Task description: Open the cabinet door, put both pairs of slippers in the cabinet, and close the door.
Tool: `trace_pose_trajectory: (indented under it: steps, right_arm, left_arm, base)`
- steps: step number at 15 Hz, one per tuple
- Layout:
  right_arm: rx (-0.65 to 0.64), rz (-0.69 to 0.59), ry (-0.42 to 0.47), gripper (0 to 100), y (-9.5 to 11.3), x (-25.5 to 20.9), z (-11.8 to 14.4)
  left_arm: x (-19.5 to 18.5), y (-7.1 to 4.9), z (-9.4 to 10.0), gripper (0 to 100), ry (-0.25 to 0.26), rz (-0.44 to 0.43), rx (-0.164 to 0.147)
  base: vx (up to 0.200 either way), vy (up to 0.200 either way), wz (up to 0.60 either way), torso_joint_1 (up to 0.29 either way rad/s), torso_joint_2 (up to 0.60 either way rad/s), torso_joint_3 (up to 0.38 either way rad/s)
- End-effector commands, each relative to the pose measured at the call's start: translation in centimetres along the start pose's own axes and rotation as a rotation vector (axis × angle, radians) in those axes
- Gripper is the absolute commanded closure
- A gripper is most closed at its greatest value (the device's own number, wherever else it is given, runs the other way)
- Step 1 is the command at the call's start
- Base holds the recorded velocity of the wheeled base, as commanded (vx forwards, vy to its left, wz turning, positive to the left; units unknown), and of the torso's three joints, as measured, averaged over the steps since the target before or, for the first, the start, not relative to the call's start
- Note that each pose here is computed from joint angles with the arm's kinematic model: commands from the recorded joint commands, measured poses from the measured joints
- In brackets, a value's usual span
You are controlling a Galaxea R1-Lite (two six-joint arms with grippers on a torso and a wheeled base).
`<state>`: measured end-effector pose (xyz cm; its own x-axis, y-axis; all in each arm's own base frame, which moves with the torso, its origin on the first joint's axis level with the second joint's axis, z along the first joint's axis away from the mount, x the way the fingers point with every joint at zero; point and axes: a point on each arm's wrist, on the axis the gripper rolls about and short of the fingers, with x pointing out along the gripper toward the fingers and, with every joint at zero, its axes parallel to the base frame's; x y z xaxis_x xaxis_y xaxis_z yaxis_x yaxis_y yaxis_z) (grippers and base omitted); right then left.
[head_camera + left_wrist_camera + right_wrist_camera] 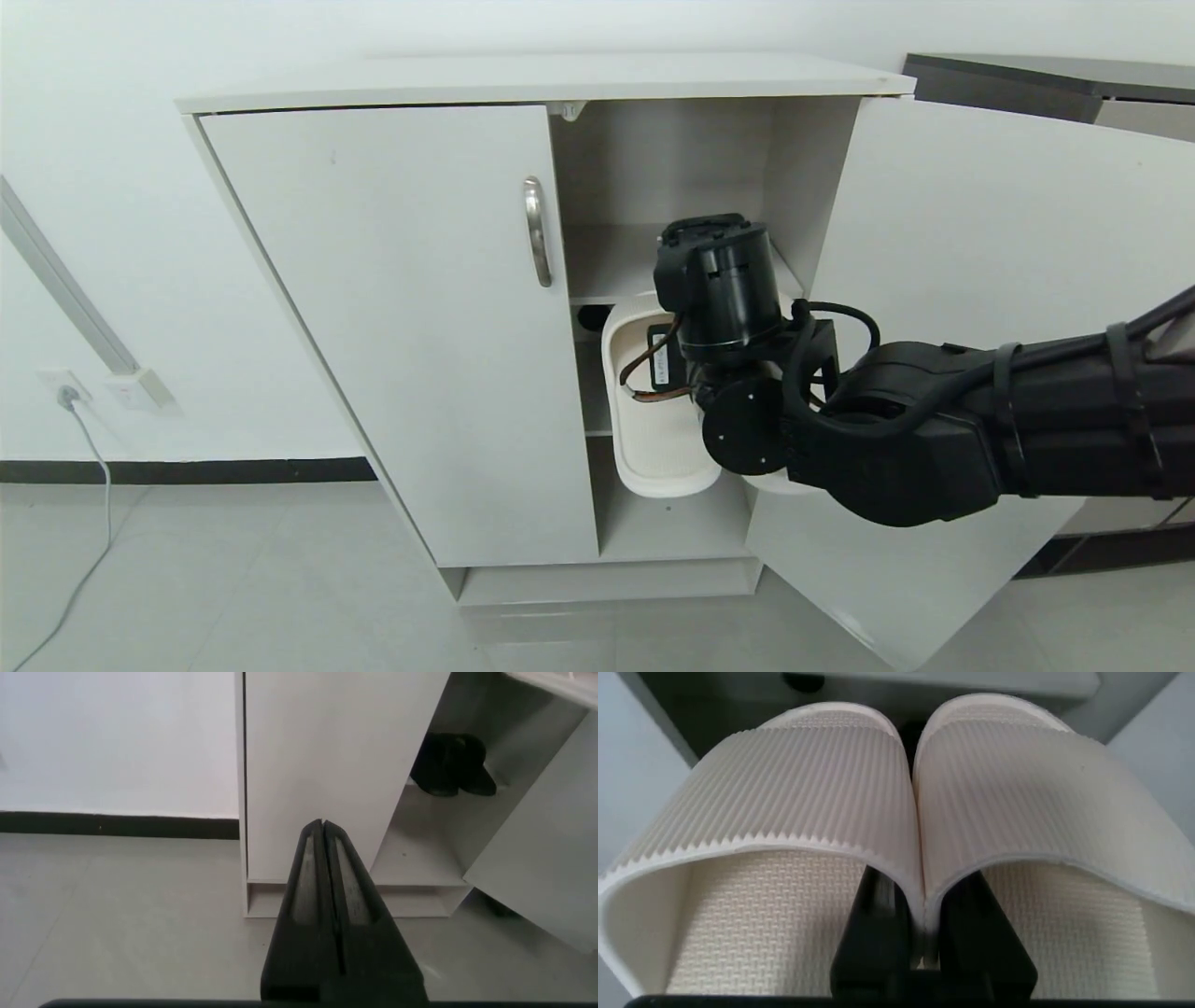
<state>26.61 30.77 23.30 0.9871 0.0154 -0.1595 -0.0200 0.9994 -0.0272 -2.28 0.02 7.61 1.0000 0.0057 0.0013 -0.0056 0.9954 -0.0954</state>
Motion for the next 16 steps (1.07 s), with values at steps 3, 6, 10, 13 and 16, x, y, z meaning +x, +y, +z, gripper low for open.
trace_pose_trajectory:
  steps: [3, 6, 10, 13, 16]
  right_arm:
    - [0.027, 0.003, -0.029, 100, 0.1, 0.1, 0.5]
    - [0.037, 0.008, -0.059, 100, 0.1, 0.0, 1.0]
    - [0.031, 0.008, -0.058, 100, 0.2, 0.1, 0.9]
    - [0.025, 0.007, -0.053, 100, 0.2, 0.1, 0.6]
    - [0.022, 0.007, -0.051, 100, 0.2, 0.2, 0.5]
  left_arm:
    - [0.0, 0.0, 0.0, 100, 0.000, 0.000, 0.000]
    - [0.0, 0.0, 0.0, 100, 0.000, 0.000, 0.000]
    - [0.0, 0.0, 0.0, 100, 0.000, 0.000, 0.000]
    - [0.0, 0.0, 0.0, 100, 0.000, 0.000, 0.002]
    - [0.0, 0.0, 0.0, 100, 0.000, 0.000, 0.000]
  base:
    - [0.000, 0.000, 0.00, 0.000, 0.00, 0.000]
    - [0.000, 0.000, 0.00, 0.000, 0.00, 0.000]
    - [0.200, 0.000, 0.00, -0.001, 0.00, 0.006]
    - [0.200, 0.000, 0.00, 0.002, 0.00, 0.001]
    - [0.200, 0.000, 0.00, -0.001, 0.00, 0.002]
